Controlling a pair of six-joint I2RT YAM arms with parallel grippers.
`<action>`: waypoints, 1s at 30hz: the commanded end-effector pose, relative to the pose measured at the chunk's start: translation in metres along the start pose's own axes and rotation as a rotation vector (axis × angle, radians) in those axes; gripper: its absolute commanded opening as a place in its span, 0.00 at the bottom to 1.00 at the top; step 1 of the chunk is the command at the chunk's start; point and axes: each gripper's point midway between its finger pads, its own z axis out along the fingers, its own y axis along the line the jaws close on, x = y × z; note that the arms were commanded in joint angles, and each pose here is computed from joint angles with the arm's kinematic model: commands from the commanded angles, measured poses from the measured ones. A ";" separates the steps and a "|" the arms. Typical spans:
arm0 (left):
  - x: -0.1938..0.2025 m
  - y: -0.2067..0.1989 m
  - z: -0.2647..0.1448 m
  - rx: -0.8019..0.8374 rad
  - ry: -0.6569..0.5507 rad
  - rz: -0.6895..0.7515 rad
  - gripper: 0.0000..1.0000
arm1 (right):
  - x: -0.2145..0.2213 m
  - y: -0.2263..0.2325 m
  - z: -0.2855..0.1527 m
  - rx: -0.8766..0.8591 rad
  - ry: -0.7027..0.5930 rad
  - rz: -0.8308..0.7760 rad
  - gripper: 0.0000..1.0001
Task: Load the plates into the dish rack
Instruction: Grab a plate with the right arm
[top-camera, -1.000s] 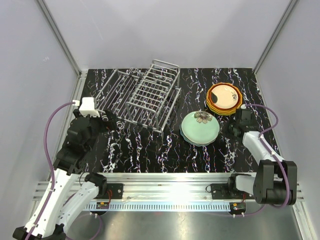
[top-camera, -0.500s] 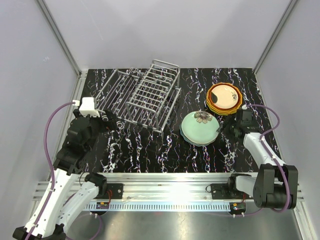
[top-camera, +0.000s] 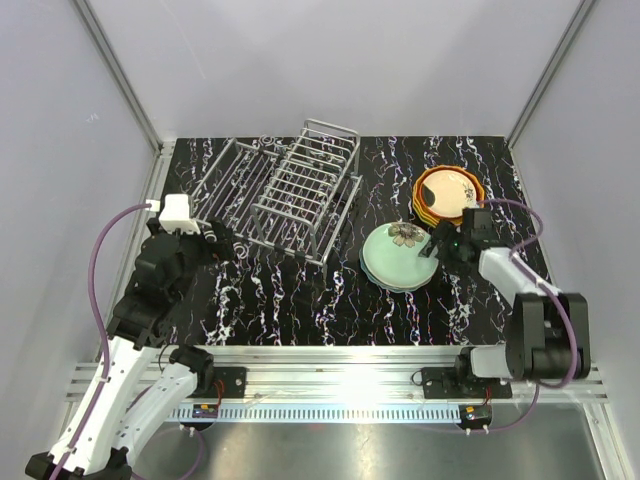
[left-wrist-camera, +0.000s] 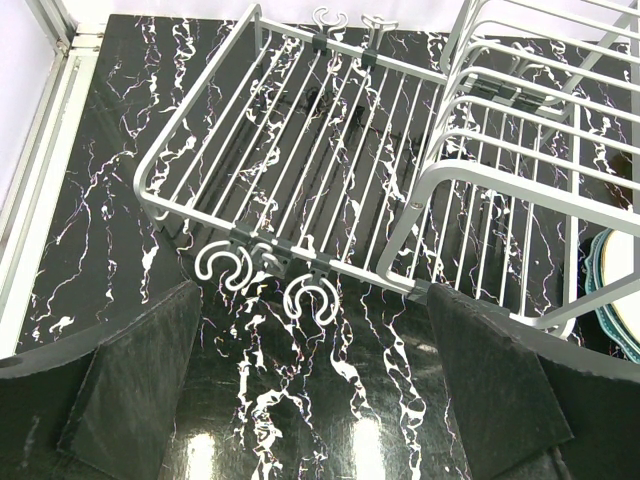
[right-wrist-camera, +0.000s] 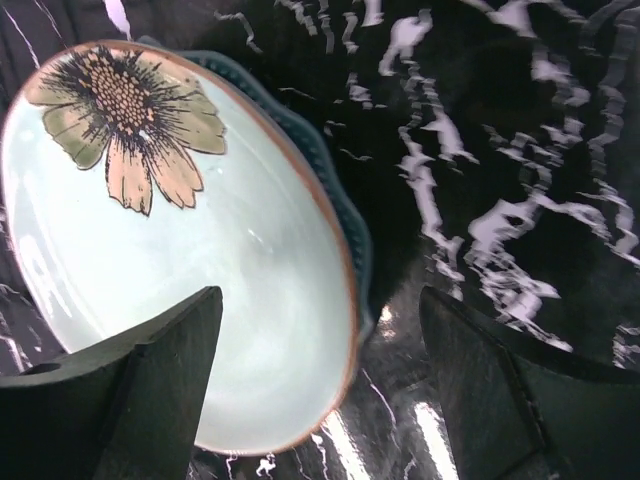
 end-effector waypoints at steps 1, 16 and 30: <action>-0.018 -0.006 -0.001 0.026 -0.050 -0.008 0.99 | -0.010 0.021 0.014 0.026 0.000 -0.072 0.87; -0.018 -0.007 -0.002 0.030 -0.054 -0.011 0.99 | -0.007 0.017 0.023 0.149 0.032 -0.099 0.61; -0.018 -0.008 -0.001 0.035 -0.050 -0.010 0.99 | -0.007 0.010 0.012 0.180 0.017 -0.105 0.13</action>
